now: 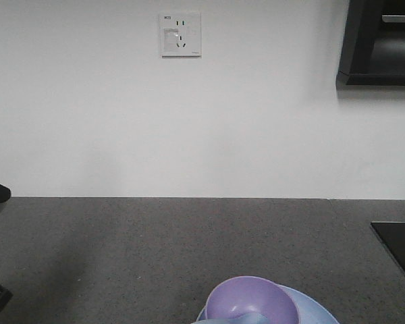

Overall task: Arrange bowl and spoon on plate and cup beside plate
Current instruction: 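Reach the left gripper to the brown paper cup and grasp it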

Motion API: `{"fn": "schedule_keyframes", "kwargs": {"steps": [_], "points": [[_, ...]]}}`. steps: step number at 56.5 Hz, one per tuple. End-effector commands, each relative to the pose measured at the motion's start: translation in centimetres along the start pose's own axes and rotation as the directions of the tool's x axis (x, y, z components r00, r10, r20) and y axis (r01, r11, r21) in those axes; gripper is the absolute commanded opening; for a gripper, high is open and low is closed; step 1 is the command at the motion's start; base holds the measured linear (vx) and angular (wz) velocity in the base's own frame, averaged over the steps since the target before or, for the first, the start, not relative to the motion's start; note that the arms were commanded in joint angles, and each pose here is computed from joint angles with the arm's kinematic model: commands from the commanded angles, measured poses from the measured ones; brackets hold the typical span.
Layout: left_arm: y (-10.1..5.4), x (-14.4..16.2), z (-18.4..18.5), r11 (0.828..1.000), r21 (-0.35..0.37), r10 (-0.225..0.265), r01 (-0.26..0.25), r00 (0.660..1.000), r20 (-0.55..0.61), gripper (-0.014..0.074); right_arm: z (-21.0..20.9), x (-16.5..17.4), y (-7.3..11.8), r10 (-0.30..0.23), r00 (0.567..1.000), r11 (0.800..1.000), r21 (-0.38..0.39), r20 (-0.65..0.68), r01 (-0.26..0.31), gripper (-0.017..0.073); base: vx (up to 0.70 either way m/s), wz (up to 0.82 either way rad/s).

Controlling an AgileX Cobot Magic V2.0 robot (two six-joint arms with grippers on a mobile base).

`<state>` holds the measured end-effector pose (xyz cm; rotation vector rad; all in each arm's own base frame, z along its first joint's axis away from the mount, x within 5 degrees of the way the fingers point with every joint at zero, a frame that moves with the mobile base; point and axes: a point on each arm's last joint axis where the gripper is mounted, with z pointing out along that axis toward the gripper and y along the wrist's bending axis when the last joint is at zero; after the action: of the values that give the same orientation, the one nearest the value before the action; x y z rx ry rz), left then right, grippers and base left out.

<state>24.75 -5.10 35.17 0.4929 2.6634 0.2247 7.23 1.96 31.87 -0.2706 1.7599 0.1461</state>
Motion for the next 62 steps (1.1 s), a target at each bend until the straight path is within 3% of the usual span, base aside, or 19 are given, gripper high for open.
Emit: {"fn": "schedule_keyframes", "kwargs": {"steps": [1, 25, 30, 39, 51, 62], "points": [[0.5, -0.4, -1.1, 1.0, -0.023, -0.017, 0.018, 0.998, 0.067, 0.048, -0.1, -1.5, -0.2, -0.012, 0.996, 1.0, 0.02, 0.087, 0.01, -0.0008, 0.0, 0.0], [-0.2, -1.4, 2.9, 1.0, -0.008, -0.016, 0.016, 0.996, -0.085, 0.0401, -0.1, -1.4, -0.2, -0.012, 0.996, 1.0, 0.02, 0.085, 0.01, -0.0008, 0.0, 0.0], [-0.2, -1.5, 3.2, 1.0, -0.006, -0.008, 0.007, 0.996, -0.09, 0.0296, -0.1, -1.4, -0.2, -0.012, 0.996, 1.0, 0.02, 0.085, 0.01, -0.0008, 0.0, 0.0], [0.0, -1.7, 3.1, 0.999, -0.031, 0.004, -0.006, 0.998, -0.067, -0.0002, -0.1, -1.4, -0.2, -0.011, 0.996, 1.0, 0.019, 0.085, 0.009, -0.0008, 0.0, 0.0], [-0.1, -2.5, 2.3, 0.998, -0.041, 0.046, -0.046, 0.999, -0.015, -0.0006, -0.1, -1.5, -0.2, -0.011, 0.996, 1.0, 0.02, 0.086, 0.009, -0.0008, 0.0, 0.0], [-2.6, -4.8, -1.2, 0.99, -0.008, 0.137, -0.138, 0.982, 0.128, -0.0003, -0.1, -1.4, -0.2, -0.011, 0.996, 1.0, 0.019, 0.086, 0.009, -0.0008, 0.0, 0.0]]}}
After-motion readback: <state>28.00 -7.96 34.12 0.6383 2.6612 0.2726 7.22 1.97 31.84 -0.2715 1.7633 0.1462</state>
